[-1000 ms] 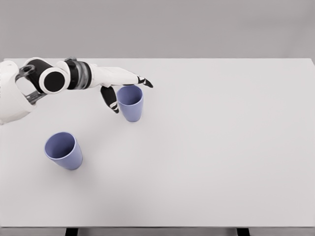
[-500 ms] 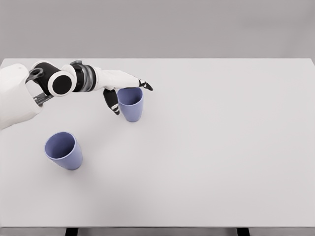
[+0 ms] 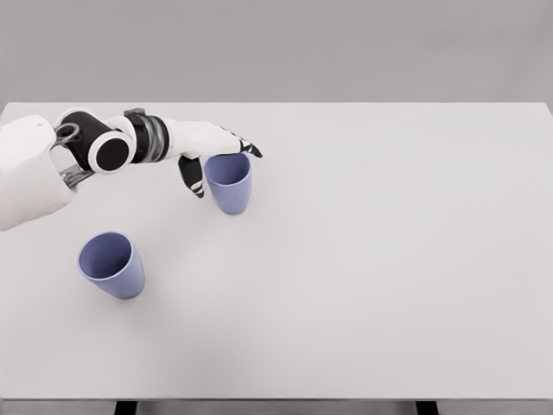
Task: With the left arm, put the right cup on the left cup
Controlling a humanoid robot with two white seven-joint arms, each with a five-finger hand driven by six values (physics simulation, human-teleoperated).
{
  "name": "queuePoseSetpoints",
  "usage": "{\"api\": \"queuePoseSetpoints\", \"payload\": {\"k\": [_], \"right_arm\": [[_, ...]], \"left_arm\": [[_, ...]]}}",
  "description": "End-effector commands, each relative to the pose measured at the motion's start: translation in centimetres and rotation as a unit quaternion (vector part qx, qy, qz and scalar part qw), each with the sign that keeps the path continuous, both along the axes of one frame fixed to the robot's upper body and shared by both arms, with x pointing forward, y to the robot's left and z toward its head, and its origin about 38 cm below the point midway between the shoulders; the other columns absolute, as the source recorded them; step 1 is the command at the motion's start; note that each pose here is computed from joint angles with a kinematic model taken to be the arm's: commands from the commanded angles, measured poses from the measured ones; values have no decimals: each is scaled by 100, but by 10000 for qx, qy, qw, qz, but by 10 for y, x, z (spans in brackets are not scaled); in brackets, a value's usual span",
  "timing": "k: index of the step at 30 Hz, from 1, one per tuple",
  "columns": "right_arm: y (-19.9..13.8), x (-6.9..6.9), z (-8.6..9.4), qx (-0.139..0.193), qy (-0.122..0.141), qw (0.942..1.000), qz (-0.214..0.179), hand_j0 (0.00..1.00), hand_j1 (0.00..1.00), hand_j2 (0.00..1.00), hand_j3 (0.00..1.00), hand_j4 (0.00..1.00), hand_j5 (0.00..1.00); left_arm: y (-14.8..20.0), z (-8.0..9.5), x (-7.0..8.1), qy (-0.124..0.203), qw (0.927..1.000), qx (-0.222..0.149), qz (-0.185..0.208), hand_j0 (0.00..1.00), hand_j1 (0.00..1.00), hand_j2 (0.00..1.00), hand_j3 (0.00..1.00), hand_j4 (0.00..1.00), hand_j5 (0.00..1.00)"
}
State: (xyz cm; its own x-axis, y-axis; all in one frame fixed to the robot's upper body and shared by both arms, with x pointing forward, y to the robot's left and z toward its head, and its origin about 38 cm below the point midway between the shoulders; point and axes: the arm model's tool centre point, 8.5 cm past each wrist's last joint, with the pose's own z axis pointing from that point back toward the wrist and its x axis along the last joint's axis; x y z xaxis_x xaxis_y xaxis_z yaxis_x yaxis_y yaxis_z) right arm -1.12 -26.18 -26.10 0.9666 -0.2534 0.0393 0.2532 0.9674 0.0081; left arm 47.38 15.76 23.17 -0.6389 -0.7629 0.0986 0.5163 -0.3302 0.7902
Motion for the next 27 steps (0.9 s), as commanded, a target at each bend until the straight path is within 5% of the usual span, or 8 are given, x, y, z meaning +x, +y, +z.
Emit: {"api": "queuePoseSetpoints", "payload": {"k": [1,15,22,27], "right_arm": [[0,0,0,1,0,10000,6,100,100,100,100,100,100],[0,0,0,1,0,10000,-2,100,100,100,100,100,100],[0,0,0,1,0,10000,-2,100,100,100,100,100,100],[0,0,0,1,0,10000,-2,100,100,100,100,100,100]], "left_arm": [[-3,0,-1,-26,10000,3,-57,99,99,99,99,99,99],[-9,-7,-4,19,9999,48,-129,98,98,98,98,98,98],[-8,-7,-4,13,9999,56,-123,73,73,73,73,73,73],[-7,-5,-3,4,9999,50,-114,68,68,68,68,68,68]]}}
